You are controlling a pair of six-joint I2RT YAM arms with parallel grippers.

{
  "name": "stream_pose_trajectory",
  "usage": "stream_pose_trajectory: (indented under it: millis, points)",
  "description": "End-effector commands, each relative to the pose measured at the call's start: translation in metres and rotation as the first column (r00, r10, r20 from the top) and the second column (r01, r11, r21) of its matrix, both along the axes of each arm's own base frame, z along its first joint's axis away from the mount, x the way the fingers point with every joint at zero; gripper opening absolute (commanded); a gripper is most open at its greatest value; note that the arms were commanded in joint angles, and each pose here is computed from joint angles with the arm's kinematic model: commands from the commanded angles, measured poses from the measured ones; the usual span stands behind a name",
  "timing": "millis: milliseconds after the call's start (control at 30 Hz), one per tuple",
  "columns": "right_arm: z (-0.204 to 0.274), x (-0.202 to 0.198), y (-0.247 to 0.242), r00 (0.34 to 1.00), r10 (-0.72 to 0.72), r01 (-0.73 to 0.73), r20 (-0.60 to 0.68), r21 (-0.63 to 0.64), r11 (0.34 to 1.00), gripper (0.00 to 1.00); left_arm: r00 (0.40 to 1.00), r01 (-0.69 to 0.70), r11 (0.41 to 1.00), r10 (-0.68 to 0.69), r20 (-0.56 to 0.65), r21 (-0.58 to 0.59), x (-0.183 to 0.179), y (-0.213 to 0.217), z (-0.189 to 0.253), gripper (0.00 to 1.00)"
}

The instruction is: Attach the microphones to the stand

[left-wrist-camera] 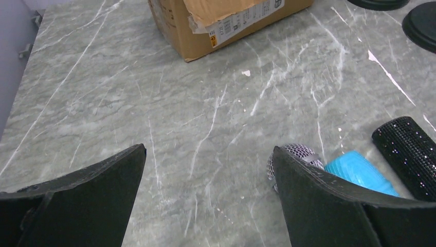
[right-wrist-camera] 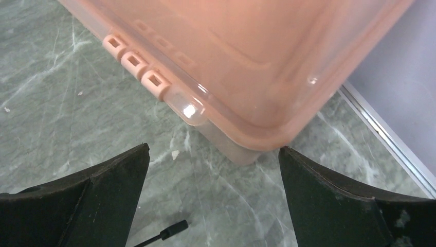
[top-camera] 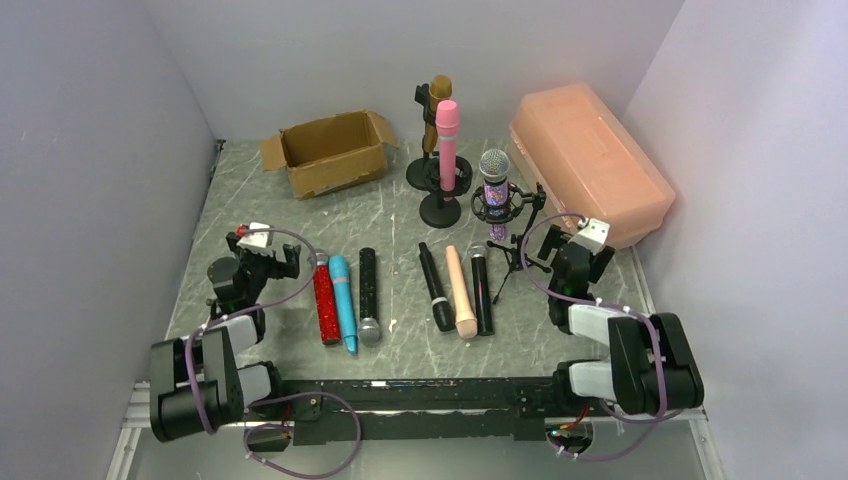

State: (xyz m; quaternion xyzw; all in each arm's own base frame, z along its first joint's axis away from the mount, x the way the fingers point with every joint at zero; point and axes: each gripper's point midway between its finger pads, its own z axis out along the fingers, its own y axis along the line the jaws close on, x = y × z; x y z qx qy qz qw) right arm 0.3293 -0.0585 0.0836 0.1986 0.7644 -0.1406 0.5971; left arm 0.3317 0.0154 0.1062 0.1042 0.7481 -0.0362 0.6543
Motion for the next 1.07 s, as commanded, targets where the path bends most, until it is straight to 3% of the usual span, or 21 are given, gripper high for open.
stream_pose_trajectory:
  millis: [0,200,300,333,400,433,567,1033]
  points:
    - [0.035,0.026,0.004,0.987,0.058,-0.051,0.151,-0.05,0.997,0.99,0.983,0.026,0.999,-0.019,0.183,-0.033,0.017,-0.003,0.042,0.99]
    - [0.021,0.024,0.013,0.972,0.127,-0.112,0.197,-0.086,0.99,1.0,0.976,0.05,0.999,-0.052,0.213,0.012,0.007,-0.015,0.033,0.99]
    - [0.009,0.038,0.015,0.984,0.138,-0.132,0.112,-0.059,0.99,1.0,0.95,0.014,0.999,-0.029,0.312,0.052,0.001,-0.024,0.038,0.99]
    - [0.013,0.04,0.014,0.98,0.148,-0.14,0.134,-0.068,0.988,1.0,0.953,-0.022,0.999,0.008,0.303,0.043,0.006,-0.018,0.038,0.99]
    - [0.009,0.039,0.013,0.983,0.147,-0.144,0.113,-0.041,0.989,1.0,0.991,-0.087,0.996,0.085,0.107,0.01,0.027,-0.005,0.015,0.99]
    - [0.012,0.04,0.012,0.981,0.147,-0.142,0.129,-0.052,0.989,1.0,0.99,-0.125,0.992,0.126,0.071,-0.019,0.037,0.001,0.011,0.99]
    - [0.012,0.037,0.011,0.981,0.143,-0.137,0.129,-0.053,0.989,1.0,0.987,-0.112,0.994,0.111,0.116,0.001,0.036,-0.006,0.019,0.99]
    - [0.013,0.037,0.011,0.981,0.143,-0.137,0.131,-0.054,0.989,1.0,0.99,-0.12,0.993,0.12,0.08,-0.002,0.036,-0.005,0.014,0.99]
